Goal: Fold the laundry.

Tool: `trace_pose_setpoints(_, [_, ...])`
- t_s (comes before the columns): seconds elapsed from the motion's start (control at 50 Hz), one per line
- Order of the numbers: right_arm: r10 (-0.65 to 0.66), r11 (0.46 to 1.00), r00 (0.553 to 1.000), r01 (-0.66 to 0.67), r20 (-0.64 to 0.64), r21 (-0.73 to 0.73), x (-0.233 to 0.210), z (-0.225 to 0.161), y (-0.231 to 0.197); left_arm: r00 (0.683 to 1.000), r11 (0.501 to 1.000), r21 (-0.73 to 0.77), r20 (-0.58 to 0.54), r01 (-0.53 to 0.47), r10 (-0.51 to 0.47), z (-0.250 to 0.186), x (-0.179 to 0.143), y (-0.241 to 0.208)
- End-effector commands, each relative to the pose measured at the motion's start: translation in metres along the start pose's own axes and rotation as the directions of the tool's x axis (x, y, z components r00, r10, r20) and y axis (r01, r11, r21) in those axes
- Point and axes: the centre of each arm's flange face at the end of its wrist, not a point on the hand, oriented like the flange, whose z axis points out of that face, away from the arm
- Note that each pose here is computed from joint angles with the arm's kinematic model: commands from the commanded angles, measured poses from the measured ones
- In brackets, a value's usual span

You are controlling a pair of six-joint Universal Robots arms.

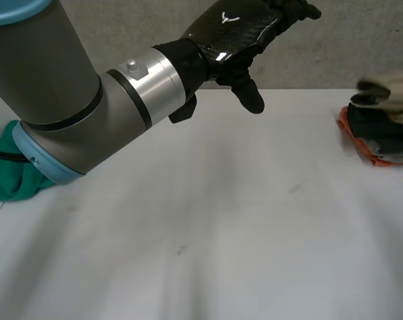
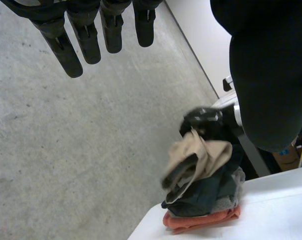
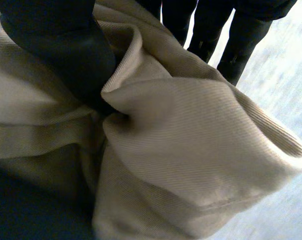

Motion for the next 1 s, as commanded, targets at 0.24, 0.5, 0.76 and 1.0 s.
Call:
trace_pose_setpoints(0.24, [0.016,0.996,0.995,-0.024,-0.096,-0.087,0.032,-0.032,-0.042,1.000,1.000,-0.008,-0.003,0.004,-0.004,-0.001,0.002,0.003])
trace_pose_setpoints(0.5, [-0.183,0.914,0.919,0.029,-0.348,-0.404,0.091,-0.113,-0.110,1.000,1.000,-0.020,-0.011,0.015,-0.016,-0.005,0.009,0.003])
trace_pose_setpoints(0.76, [-0.336,0.933,0.852,0.359,-0.402,-0.019,0.032,-0.073,-0.189,0.976,0.986,0.160,0.206,0.044,-0.077,-0.010,-0.021,-0.059])
trace_pose_setpoints(1.0, [-0.015,0.987,0.995,0.000,0.094,0.161,-0.155,-0.105,-0.213,0.741,0.992,-0.096,0.659,-0.086,0.128,-0.089,-0.112,-0.049])
